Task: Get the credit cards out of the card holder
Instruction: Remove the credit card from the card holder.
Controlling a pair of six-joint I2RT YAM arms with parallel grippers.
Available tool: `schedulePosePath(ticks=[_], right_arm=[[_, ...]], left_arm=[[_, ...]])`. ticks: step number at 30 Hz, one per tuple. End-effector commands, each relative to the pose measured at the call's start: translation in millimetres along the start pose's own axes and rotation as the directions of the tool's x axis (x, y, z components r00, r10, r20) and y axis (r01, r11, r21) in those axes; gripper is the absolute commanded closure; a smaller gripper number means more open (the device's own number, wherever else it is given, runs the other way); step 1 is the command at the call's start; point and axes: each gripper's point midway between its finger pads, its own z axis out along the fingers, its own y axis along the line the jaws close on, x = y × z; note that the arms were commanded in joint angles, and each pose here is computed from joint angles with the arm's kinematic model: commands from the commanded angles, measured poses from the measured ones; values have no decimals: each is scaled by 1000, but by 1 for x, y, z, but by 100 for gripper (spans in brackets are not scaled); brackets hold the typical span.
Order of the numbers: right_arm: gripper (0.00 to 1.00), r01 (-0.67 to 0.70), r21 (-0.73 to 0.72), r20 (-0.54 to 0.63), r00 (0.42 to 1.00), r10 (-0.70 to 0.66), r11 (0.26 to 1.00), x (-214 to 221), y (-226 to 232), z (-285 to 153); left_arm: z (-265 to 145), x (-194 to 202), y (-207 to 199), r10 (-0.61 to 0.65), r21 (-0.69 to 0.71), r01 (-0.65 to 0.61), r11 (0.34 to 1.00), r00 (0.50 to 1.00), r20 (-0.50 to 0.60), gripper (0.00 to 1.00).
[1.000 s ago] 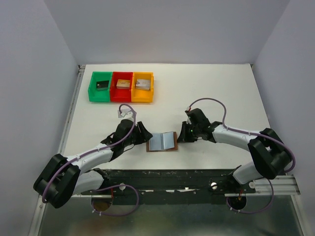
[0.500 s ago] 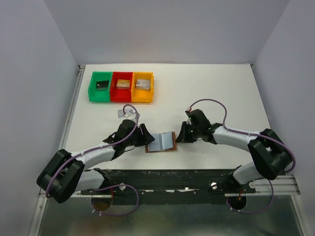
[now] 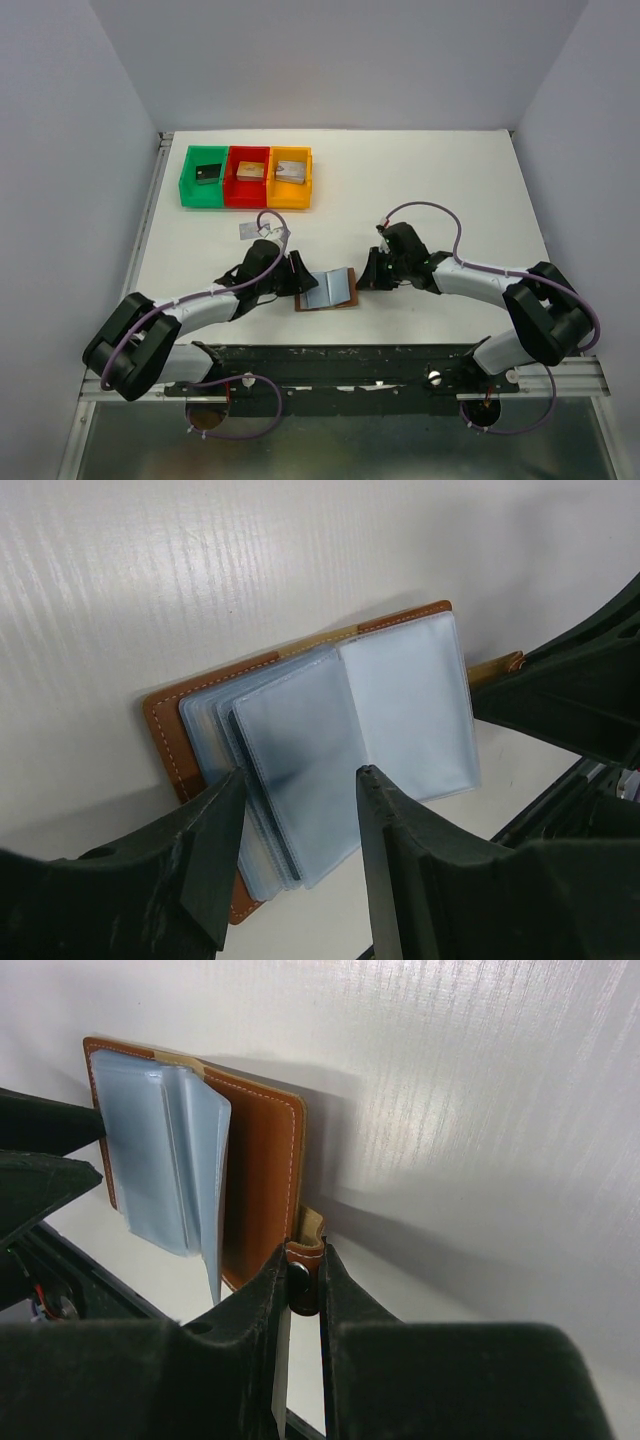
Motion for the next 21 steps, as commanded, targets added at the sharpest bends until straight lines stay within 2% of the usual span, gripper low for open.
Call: schedulePosePath(ticks=[1,11,21], right_arm=[[100,-5,-44,-9,1000,5,999,2,7,2],[100,-5,-40,-9,1000,4,999,2,6,1],[100,-4,-42,-19,1000,3,999,3,7,3]], left_arm=[[3,2,-15,36,62,-34,998,999,-34,44],[4,1,-15,47,51,-45,998,999,-28,45],[2,-11,-31,89,90,-88,992,996,-3,44]])
